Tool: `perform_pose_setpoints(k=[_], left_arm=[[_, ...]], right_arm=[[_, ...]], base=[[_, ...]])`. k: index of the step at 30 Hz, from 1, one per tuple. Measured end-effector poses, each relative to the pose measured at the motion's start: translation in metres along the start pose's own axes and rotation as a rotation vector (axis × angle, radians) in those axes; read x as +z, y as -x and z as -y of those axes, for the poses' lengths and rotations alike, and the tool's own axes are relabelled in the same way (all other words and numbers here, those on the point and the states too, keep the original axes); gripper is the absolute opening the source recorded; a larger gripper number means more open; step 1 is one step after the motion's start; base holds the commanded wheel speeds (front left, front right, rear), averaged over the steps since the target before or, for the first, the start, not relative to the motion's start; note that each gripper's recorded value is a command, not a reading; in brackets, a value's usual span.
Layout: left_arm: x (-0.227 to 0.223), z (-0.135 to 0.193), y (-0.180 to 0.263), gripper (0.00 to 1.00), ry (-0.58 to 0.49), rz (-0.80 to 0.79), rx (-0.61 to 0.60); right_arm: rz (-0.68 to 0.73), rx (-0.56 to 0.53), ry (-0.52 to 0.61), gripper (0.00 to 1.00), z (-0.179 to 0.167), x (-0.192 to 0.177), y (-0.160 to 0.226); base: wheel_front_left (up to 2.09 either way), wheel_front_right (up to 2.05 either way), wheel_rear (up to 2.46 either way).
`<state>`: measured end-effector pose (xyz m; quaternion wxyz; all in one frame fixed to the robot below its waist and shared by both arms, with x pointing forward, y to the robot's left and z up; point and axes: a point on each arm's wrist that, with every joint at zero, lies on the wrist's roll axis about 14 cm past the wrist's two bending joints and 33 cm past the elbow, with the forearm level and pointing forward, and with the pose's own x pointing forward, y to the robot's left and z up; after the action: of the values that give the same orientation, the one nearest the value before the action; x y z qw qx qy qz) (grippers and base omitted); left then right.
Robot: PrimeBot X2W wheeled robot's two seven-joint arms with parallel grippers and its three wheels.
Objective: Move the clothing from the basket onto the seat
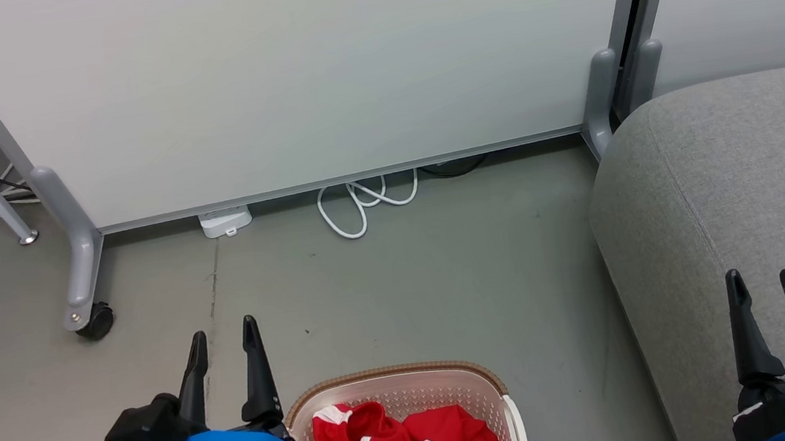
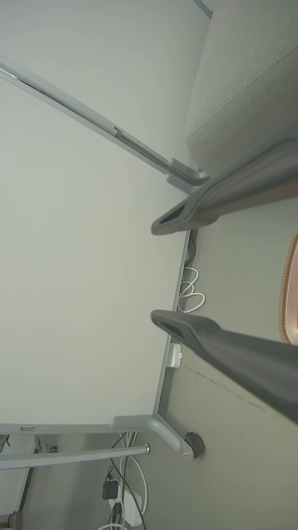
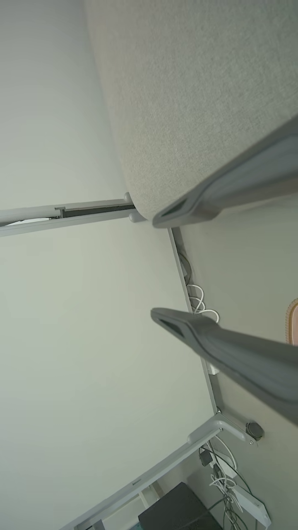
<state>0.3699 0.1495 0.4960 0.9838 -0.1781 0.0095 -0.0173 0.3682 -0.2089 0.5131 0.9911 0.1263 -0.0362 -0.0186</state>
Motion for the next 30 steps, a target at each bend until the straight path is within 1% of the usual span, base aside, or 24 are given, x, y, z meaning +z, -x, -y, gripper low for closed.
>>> perform_pose_setpoints(k=[13,20,30], left_arm=[[-0.014,0.005,0.002,1.0,-0.075,-0.028,-0.022],[-0.014,0.009,0.0,1.0,-0.114,-0.017,-0.035],[-0.01,0.01,0.0,1.0,-0.137,0.006,-0.032]], right_arm=[[-0.01,0.023,0.13,1.0,-0.002,-0.002,0.002],[0.004,0.032,0.187,1.0,-0.003,0.002,0.001],[0.02,0.049,0.25,1.0,-0.006,0.003,0.0]], base=[[0.0,0.0,0.0],[0.0,0.0,0.0],[0.0,0.0,0.0]])
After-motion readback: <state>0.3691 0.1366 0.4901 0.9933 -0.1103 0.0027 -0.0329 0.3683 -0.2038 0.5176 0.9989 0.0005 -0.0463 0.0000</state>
